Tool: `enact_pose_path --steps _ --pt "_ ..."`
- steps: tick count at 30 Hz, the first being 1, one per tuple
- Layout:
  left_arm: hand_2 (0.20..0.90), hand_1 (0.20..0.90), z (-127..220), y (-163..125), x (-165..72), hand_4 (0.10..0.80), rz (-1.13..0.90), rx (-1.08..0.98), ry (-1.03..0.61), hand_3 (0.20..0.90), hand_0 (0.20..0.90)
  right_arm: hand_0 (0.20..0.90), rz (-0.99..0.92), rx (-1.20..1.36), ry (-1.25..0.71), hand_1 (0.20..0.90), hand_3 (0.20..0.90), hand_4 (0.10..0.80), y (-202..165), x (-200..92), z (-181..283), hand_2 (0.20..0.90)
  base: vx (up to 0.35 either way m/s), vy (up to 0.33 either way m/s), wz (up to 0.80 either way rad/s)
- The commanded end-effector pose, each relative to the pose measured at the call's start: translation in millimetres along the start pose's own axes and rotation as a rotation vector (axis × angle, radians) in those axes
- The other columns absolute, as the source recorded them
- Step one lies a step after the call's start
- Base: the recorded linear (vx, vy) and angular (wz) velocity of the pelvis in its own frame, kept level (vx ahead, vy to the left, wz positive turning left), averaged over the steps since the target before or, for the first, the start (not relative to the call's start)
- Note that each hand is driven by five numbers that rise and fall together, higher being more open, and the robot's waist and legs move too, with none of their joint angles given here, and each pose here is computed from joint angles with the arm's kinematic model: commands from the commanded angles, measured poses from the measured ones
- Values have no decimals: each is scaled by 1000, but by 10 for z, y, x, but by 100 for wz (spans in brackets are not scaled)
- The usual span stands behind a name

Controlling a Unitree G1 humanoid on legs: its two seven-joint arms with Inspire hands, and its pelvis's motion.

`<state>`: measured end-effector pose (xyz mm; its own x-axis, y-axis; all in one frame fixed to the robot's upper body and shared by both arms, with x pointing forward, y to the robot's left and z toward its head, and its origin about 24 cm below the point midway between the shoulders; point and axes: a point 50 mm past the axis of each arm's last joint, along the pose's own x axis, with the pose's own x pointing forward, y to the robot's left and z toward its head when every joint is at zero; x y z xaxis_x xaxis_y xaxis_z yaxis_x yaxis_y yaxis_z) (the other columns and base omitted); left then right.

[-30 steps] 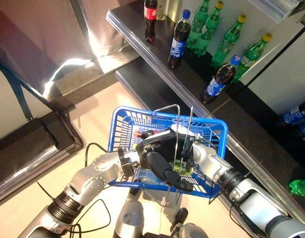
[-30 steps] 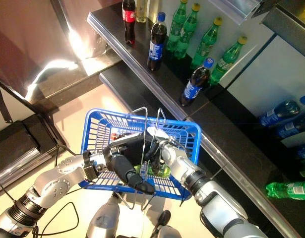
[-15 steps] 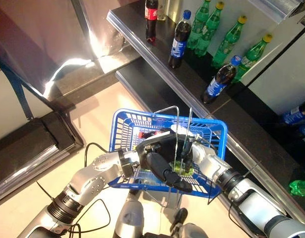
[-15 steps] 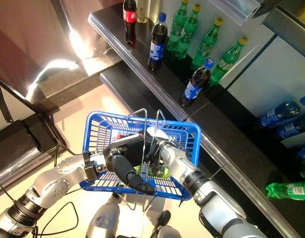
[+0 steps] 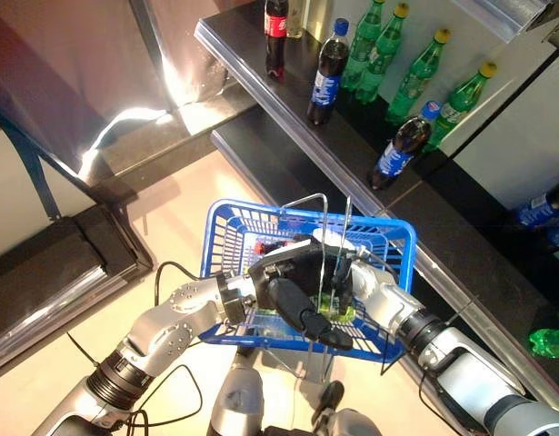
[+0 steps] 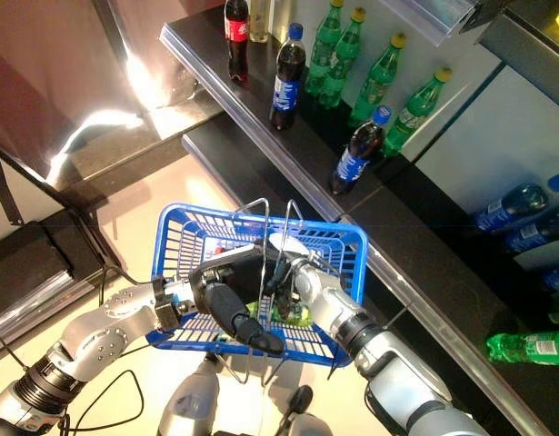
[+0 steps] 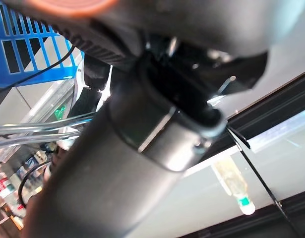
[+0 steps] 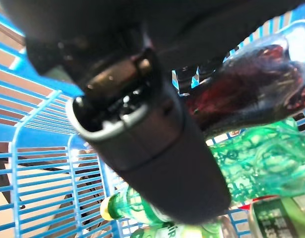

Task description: Pick up the drink and place into the basket.

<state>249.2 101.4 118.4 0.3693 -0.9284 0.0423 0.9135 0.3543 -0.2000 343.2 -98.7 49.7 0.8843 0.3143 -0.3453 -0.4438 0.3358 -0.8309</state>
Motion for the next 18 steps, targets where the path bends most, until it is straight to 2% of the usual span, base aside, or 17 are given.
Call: enact_pose_path --steps 1,13,18 --pt "300 300 953 -731 260 100 -420 92 -761 200 300 900 -36 20 -36 900 900 800 126 -22 48 900 3 6 -5" --pt "300 300 929 -363 -7 100 -36 101 -848 200 300 900 -101 129 -163 900 900 800 25 -308 65 900 2 11 -9" --pt "300 300 928 -303 -62 100 37 111 -864 200 300 900 -119 151 -197 900 900 800 -15 -382 70 900 9 24 -8"
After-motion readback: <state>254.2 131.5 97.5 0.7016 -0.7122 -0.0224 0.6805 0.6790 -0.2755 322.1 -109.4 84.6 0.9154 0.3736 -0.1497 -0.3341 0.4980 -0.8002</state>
